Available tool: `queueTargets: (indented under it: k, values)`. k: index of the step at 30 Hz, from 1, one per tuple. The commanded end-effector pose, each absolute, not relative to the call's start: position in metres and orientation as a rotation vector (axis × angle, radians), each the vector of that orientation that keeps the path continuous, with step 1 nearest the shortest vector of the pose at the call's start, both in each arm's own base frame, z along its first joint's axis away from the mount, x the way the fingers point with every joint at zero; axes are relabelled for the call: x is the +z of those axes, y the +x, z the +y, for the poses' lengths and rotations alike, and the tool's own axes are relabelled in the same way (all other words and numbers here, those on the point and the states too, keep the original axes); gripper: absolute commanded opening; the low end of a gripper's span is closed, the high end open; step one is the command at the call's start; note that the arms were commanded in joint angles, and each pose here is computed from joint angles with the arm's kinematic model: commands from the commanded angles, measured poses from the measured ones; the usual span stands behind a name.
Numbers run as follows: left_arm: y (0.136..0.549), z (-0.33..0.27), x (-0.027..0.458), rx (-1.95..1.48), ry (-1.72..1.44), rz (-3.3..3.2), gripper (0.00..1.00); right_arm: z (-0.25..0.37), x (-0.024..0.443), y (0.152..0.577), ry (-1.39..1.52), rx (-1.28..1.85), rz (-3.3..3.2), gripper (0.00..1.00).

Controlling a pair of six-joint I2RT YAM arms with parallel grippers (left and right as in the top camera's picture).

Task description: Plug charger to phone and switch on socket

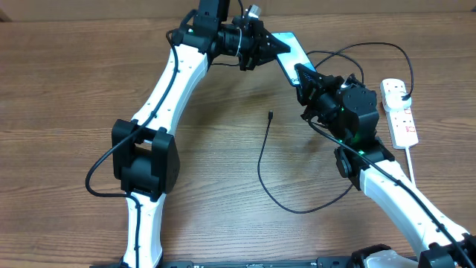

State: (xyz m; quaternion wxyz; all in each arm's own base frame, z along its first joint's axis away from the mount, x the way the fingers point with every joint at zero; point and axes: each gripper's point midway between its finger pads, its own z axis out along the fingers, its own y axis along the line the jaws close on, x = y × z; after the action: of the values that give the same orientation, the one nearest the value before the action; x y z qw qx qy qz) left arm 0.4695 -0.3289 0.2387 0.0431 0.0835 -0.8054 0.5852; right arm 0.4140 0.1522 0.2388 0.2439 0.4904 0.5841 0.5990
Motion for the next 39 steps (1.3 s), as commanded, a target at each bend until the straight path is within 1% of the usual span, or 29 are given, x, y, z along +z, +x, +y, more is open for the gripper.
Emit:
queueTargets:
  k: [1, 4, 7, 10, 11, 13, 17, 20, 22, 24, 25, 27, 29, 33, 34, 35, 39]
  values:
    - [0.474, -0.330, 0.245, 1.814, 0.210, -2.524, 0.04, 0.151, 0.255, 0.417, 1.268, 1.628, 1.578, 0.04]
    - [0.476, -0.330, 0.243, 1.808, 0.224, -2.540, 0.04, 0.152, 0.255, 0.417, 1.268, 1.628, 1.579, 0.04]
    - [0.476, -0.329, 0.243, 1.808, 0.225, -2.541, 0.05, 0.152, 0.255, 0.417, 1.267, 1.628, 1.579, 0.15]
    - [0.477, -0.329, 0.243, 1.809, 0.224, -2.544, 0.04, 0.152, 0.255, 0.417, 1.267, 1.627, 1.579, 0.22]
    - [0.477, -0.328, 0.243, 1.810, 0.223, -2.548, 0.04, 0.152, 0.255, 0.417, 1.267, 1.627, 1.579, 0.25]
    - [0.480, -0.325, 0.242, 1.814, 0.216, -2.565, 0.04, 0.152, 0.255, 0.417, 1.267, 1.627, 1.579, 0.37]
    - [0.487, -0.314, 0.241, 1.835, 0.158, -2.620, 0.04, 0.151, 0.250, 0.416, 1.282, 1.614, 1.595, 0.56]
    - [0.492, -0.297, 0.234, 1.816, 0.152, -2.663, 0.04, 0.151, 0.237, 0.414, 1.318, 1.570, 1.640, 0.62]
    - [0.495, -0.283, 0.228, 1.792, 0.160, -2.695, 0.04, 0.150, 0.219, 0.409, 1.339, 1.501, 1.711, 0.66]
    - [0.498, -0.265, 0.223, 1.775, 0.141, -2.732, 0.04, 0.149, 0.205, 0.405, 1.237, 1.383, 1.818, 0.73]
    - [0.499, -0.245, 0.216, 1.747, 0.135, -2.763, 0.04, 0.147, 0.189, 0.399, 1.113, 1.252, 1.931, 0.81]
    - [0.500, -0.223, 0.209, 1.713, 0.162, -2.780, 0.04, 0.144, 0.169, 0.389, 0.996, 1.114, 2.056, 0.87]
    - [0.501, -0.202, 0.205, 1.690, 0.213, -2.784, 0.04, 0.140, 0.152, 0.380, 0.947, 1.012, 2.146, 0.88]
    - [0.501, -0.166, 0.203, 1.691, 0.292, -2.765, 0.04, 0.134, 0.126, 0.361, 0.897, 0.889, 2.290, 0.98]
    - [0.501, -0.159, 0.205, 1.714, 0.293, -2.752, 0.04, 0.134, 0.123, 0.358, 0.868, 0.872, 2.314, 0.98]
    - [0.499, -0.150, 0.211, 1.772, 0.280, -2.714, 0.04, 0.135, 0.119, 0.353, 0.754, 0.832, 2.364, 0.98]
    - [0.496, -0.136, 0.230, 1.933, 0.231, -2.613, 0.04, 0.148, 0.121, 0.346, 0.540, 0.868, 2.415, 0.81]
